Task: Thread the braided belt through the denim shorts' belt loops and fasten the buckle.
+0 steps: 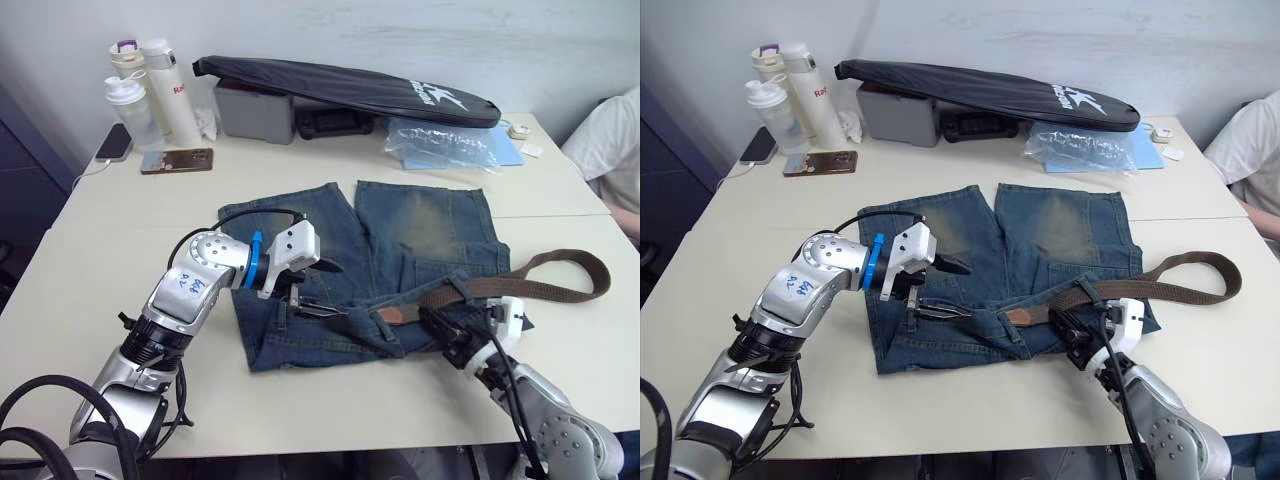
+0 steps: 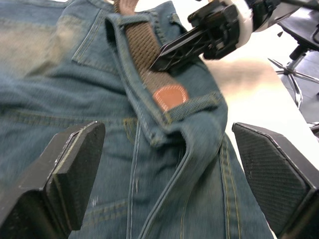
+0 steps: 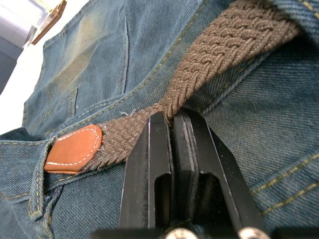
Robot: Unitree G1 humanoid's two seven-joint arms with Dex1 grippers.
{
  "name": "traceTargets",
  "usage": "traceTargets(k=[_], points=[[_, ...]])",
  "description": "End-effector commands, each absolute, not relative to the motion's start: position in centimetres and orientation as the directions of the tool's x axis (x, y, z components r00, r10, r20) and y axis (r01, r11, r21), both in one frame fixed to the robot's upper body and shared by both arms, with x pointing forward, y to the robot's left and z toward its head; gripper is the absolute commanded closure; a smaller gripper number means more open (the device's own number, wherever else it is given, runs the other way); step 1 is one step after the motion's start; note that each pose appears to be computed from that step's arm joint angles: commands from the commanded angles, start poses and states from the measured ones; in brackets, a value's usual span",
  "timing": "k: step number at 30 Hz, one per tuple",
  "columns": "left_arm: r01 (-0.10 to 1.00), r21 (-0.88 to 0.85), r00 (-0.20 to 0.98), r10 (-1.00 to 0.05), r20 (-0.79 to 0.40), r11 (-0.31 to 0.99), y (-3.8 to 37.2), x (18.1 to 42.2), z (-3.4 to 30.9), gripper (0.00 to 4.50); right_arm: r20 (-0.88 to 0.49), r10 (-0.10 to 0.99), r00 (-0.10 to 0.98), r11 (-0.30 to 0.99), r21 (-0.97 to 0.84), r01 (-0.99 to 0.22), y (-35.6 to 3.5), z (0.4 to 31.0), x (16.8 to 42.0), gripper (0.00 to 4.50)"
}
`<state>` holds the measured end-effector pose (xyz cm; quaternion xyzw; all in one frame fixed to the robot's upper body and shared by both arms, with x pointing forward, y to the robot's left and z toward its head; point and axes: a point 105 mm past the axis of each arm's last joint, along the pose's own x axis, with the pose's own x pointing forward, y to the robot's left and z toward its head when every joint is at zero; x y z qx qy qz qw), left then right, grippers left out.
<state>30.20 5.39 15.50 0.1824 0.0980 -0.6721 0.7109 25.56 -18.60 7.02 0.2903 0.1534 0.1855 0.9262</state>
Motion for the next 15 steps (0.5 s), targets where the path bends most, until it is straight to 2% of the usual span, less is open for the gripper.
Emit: traceTargets(k=[1,4,7,11,15], points=[[0.985,0.172,0.059,-0.925,-0.376,-0.007,4.8,29.7,16.3,0.00,-0.186,0.416,0.890,0.759,0.611,-0.227,-19.8,6.5,25.0,4.49],[0.985,0.172,0.053,-0.926,-0.374,-0.014,4.6,29.6,16.3,0.00,-0.131,0.359,0.924,0.752,0.627,-0.203,-21.3,6.8,25.8,4.49],[0.985,0.173,0.053,-0.926,-0.373,-0.014,4.6,29.7,16.3,0.00,-0.089,0.350,0.932,0.726,0.655,-0.210,-21.3,7.3,25.9,4.49],[0.985,0.174,0.055,-0.925,-0.376,-0.012,4.7,29.7,16.2,0.00,-0.046,0.391,0.919,0.664,0.706,-0.247,-21.2,7.5,25.0,4.49],[0.985,0.173,0.054,-0.924,-0.378,-0.013,4.7,29.7,16.2,0.00,-0.059,0.441,0.895,0.656,0.702,-0.277,-20.4,7.2,24.4,4.49]])
